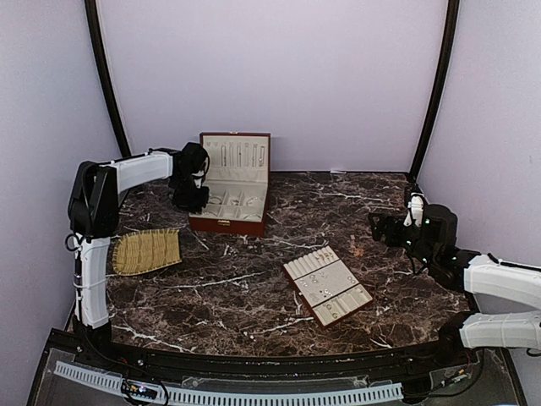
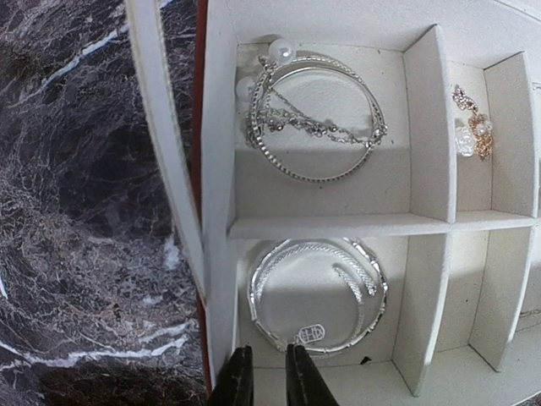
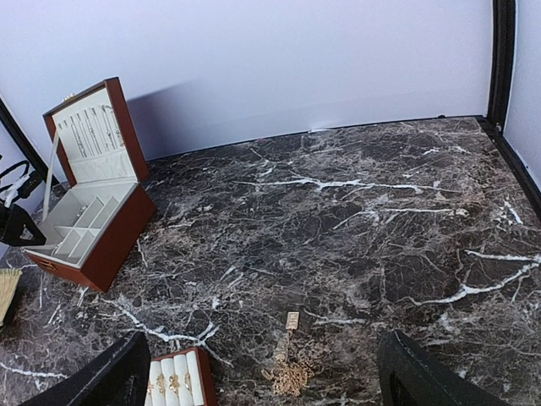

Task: Organize the mixed jewelry
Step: Place the bangle in the larger divider, then pick up the earring from the center of the board.

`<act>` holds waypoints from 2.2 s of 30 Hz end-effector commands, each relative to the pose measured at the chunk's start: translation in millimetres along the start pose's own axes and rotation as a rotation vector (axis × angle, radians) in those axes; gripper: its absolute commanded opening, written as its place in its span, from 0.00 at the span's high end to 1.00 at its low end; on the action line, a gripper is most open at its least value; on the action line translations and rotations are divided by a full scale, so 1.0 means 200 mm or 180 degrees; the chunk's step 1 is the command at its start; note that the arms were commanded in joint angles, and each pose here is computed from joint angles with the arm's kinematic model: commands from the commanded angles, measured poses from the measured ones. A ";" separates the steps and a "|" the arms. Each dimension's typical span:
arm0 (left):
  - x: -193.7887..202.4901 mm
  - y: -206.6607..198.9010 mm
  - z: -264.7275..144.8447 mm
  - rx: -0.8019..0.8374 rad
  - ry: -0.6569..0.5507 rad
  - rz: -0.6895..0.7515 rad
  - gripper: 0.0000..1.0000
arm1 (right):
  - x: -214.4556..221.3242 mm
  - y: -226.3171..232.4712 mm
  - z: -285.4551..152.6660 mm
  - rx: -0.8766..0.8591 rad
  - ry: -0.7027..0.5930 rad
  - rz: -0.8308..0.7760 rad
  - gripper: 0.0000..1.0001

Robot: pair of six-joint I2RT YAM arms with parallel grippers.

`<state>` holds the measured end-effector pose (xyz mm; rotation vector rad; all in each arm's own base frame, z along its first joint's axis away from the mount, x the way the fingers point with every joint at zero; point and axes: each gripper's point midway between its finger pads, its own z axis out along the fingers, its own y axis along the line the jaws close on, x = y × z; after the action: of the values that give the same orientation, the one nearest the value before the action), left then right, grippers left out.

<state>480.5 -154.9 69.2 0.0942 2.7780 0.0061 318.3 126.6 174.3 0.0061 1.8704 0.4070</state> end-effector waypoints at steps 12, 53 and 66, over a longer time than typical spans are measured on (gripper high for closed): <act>-0.08 -0.03 -0.14 0.0169 -0.0161 0.0167 0.46 | -0.06 0.00 -0.01 -0.0016 -0.0154 -0.0001 0.05; 1.32 -1.00 -0.67 0.2260 -0.0562 0.2994 0.47 | 0.04 0.08 -0.04 -0.0306 0.0036 -0.0187 0.09; 1.61 -1.02 -0.51 0.2003 -0.0345 0.3454 0.63 | 0.08 -0.01 -0.06 -0.0058 -0.0033 -0.0259 0.10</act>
<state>136.9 -337.0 57.4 1.5854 2.1902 -0.6061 300.4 129.6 153.4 -0.0936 1.8934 0.3998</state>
